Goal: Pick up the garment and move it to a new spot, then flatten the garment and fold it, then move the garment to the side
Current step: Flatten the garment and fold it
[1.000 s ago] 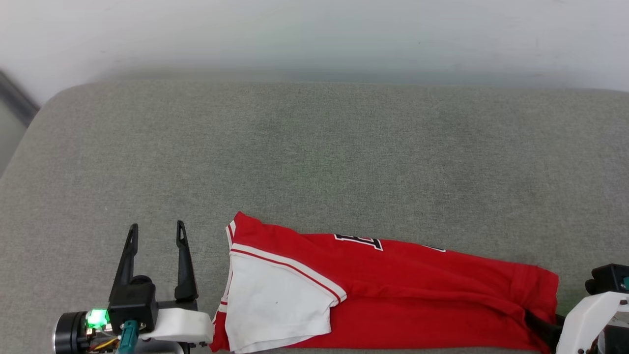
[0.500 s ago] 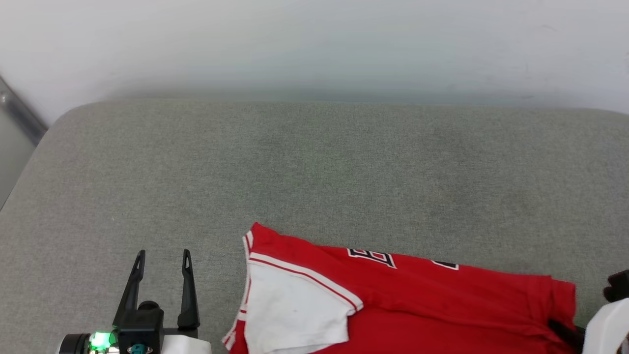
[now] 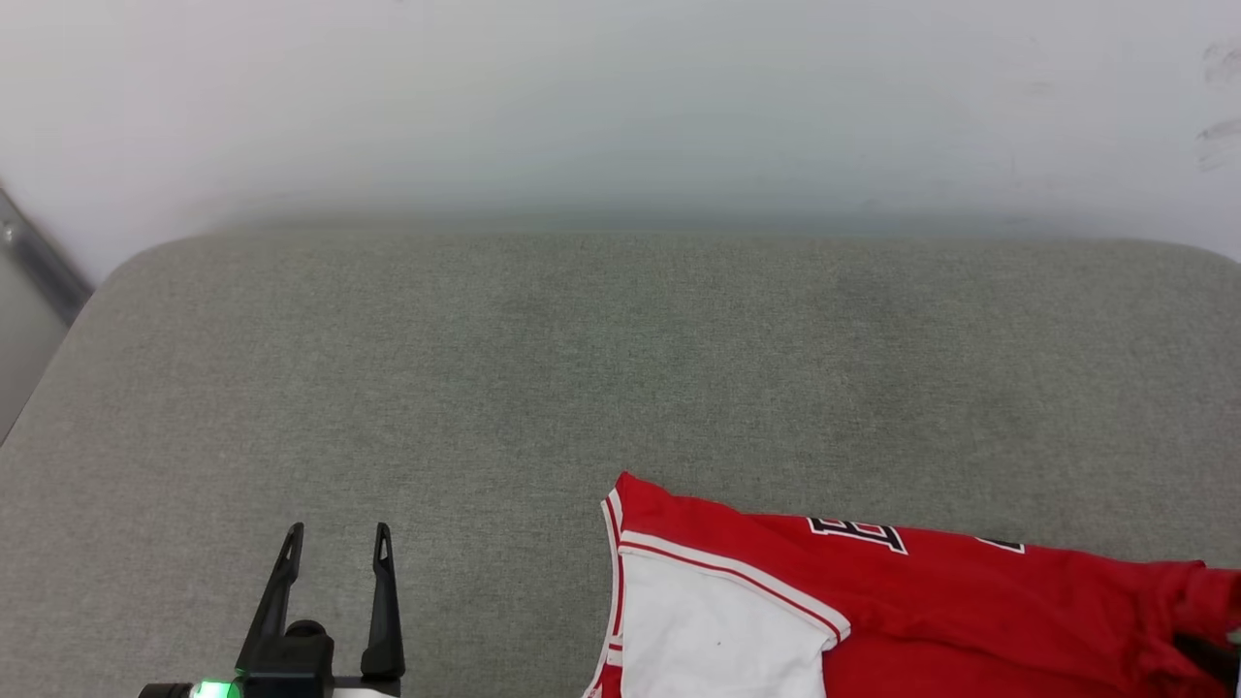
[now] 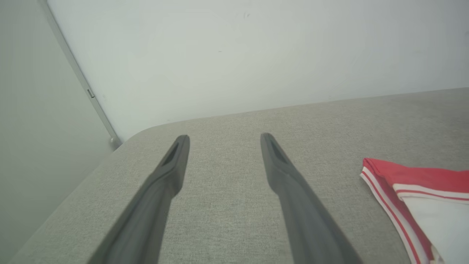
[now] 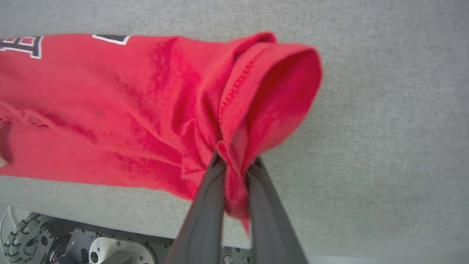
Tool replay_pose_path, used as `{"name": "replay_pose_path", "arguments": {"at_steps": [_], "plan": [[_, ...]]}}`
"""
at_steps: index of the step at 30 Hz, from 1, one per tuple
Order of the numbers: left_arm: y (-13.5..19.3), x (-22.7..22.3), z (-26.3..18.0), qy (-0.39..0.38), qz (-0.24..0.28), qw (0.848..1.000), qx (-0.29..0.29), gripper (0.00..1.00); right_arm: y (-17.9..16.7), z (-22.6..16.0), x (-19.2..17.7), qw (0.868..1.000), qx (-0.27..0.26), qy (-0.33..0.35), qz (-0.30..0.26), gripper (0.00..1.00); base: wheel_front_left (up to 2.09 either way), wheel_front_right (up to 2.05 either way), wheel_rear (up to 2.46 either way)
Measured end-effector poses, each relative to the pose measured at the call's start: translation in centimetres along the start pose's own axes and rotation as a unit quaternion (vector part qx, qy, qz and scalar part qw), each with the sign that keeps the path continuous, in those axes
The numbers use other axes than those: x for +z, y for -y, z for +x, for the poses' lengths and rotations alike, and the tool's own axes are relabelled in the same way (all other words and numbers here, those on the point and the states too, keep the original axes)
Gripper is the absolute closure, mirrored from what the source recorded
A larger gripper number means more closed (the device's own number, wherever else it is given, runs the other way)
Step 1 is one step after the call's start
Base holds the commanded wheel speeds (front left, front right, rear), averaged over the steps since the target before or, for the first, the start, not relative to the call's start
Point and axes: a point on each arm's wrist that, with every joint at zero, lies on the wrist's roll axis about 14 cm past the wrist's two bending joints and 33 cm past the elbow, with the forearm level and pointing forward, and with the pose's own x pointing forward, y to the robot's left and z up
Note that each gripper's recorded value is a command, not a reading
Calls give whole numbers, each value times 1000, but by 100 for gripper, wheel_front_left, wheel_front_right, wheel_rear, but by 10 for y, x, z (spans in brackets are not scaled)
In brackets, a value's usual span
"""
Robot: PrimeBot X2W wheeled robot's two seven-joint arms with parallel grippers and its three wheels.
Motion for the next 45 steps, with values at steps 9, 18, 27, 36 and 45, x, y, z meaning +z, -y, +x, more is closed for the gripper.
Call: {"name": "replay_pose_path", "arguments": {"at_steps": [9, 18, 27, 36, 45], "plan": [[5, 0, -2, -1, -4, 1000, -7, 0, -107, -20, 22, 984, 172, 24, -28, 100, 0, 0, 0], [7, -4, 4, -7, -8, 1000, -7, 0, -216, -29, 35, 945, 287, 27, -153, 100, 0, 0, 0], [8, -10, 18, -14, -10, 1000, -7, 0, -307, -1, 34, 900, 328, 11, -288, 100, 0, 0, 0], [7, -14, 29, -19, -7, 1000, -5, 0, -337, 48, 5, 877, 319, -40, -357, 100, 0, 0, 0], [3, -20, 31, -27, -5, 1000, 4, 0, -326, 75, -22, 874, 303, -56, -375, 0, 0, 0, 0]]}}
